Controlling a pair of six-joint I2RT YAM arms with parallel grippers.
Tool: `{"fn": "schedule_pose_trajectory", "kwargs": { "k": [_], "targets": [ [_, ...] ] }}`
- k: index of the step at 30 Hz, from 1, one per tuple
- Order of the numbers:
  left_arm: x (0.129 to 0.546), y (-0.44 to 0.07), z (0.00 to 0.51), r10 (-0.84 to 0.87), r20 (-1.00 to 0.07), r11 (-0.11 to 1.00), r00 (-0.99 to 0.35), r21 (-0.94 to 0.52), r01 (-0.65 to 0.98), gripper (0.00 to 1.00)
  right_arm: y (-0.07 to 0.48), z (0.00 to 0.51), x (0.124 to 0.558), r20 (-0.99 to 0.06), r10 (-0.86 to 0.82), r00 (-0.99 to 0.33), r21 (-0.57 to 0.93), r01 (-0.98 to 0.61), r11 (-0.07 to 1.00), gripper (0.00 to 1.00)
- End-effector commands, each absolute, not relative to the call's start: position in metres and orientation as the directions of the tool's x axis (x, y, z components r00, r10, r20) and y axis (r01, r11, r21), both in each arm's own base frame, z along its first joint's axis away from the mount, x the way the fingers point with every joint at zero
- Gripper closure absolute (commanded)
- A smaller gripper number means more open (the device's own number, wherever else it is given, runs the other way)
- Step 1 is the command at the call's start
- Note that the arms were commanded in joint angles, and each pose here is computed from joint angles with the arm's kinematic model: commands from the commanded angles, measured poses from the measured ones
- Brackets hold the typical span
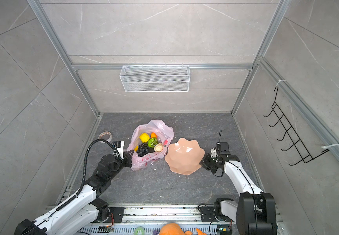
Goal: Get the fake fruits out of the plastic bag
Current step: 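Grasp the bowl rim with the right gripper and drag it beside the bag, then release the bowl and reach the right gripper into the bag over the fruits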
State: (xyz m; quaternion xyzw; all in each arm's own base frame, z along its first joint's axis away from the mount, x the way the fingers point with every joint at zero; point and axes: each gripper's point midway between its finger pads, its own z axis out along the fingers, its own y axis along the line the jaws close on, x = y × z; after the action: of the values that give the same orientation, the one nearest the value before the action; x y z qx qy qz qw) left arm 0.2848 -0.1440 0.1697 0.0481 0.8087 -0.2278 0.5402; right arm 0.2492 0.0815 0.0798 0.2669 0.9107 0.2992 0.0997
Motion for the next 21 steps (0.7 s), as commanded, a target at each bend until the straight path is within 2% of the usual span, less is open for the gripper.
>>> {"fn": "schedule_pose_trajectory", "kwargs": {
  "k": [1,9,12,14,18,21],
  "targets": [
    [0.289,-0.144,0.18,-0.158,-0.919,0.895,-0.362,-0.288,0.34,1.0,0.098,0.075,0.223,0.053,0.481,-0.875,0.599,0.413,0.686,1.0],
    [0.29,-0.144,0.179,-0.153,-0.919,0.898,-0.362,-0.283,0.337,1.0,0.107,0.061,0.215,0.073,0.426,-0.902,0.588,0.384,0.712,0.99],
    [0.29,-0.144,0.178,-0.15,-0.92,0.899,-0.363,-0.279,0.336,1.0,0.101,0.063,0.221,0.033,0.434,-0.9,0.567,0.374,0.734,0.91],
    [0.29,-0.144,0.177,-0.149,-0.919,0.9,-0.364,-0.279,0.336,1.0,0.096,0.066,0.225,0.004,0.445,-0.895,0.549,0.374,0.748,0.81],
    [0.29,-0.145,0.178,-0.149,-0.919,0.897,-0.365,-0.281,0.342,1.0,0.092,0.068,0.227,-0.016,0.455,-0.891,0.536,0.376,0.756,0.7],
    [0.289,-0.146,0.178,-0.148,-0.918,0.893,-0.367,-0.283,0.349,1.0,0.089,0.071,0.228,-0.031,0.46,-0.887,0.525,0.377,0.763,0.66]
  ]
}}
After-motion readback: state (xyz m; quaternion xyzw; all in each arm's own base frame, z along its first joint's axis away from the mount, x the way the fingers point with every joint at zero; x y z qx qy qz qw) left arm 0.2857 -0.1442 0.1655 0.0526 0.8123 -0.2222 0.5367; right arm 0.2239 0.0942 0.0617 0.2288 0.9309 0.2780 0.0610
